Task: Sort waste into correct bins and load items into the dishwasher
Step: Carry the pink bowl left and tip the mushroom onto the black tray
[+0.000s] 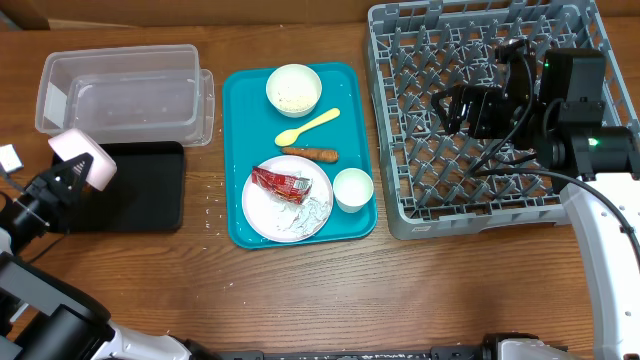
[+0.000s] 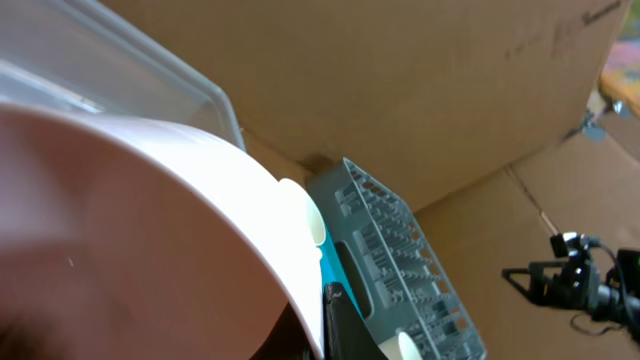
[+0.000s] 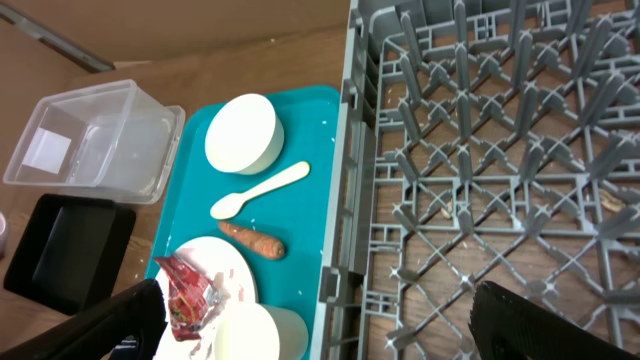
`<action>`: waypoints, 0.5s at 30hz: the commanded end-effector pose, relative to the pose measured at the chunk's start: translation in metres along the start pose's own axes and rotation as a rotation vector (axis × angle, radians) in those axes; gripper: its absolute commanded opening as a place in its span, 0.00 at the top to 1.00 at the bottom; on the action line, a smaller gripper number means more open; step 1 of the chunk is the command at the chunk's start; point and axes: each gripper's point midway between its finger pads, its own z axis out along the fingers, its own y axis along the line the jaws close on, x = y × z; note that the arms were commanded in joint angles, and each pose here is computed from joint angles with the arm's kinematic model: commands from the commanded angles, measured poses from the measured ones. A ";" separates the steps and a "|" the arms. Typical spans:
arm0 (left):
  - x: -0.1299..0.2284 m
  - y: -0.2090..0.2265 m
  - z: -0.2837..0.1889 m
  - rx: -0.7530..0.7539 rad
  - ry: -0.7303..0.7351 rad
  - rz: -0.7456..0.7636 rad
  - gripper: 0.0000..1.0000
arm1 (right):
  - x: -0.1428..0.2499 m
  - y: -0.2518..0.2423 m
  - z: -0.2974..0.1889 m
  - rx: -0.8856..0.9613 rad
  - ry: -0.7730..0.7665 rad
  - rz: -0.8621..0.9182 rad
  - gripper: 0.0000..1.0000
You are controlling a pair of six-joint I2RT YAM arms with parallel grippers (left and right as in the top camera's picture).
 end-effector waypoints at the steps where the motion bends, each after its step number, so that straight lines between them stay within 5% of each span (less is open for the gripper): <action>1: -0.004 -0.008 0.009 0.045 0.001 0.038 0.96 | -0.010 0.005 -0.006 -0.008 -0.024 -0.009 0.00; 8: -0.010 -0.027 0.046 0.038 0.109 0.044 0.96 | -0.011 0.005 -0.006 -0.009 -0.028 -0.010 0.00; 15: -0.001 -0.090 0.149 -0.336 0.353 0.335 0.96 | -0.011 0.005 -0.006 -0.009 -0.027 -0.010 0.00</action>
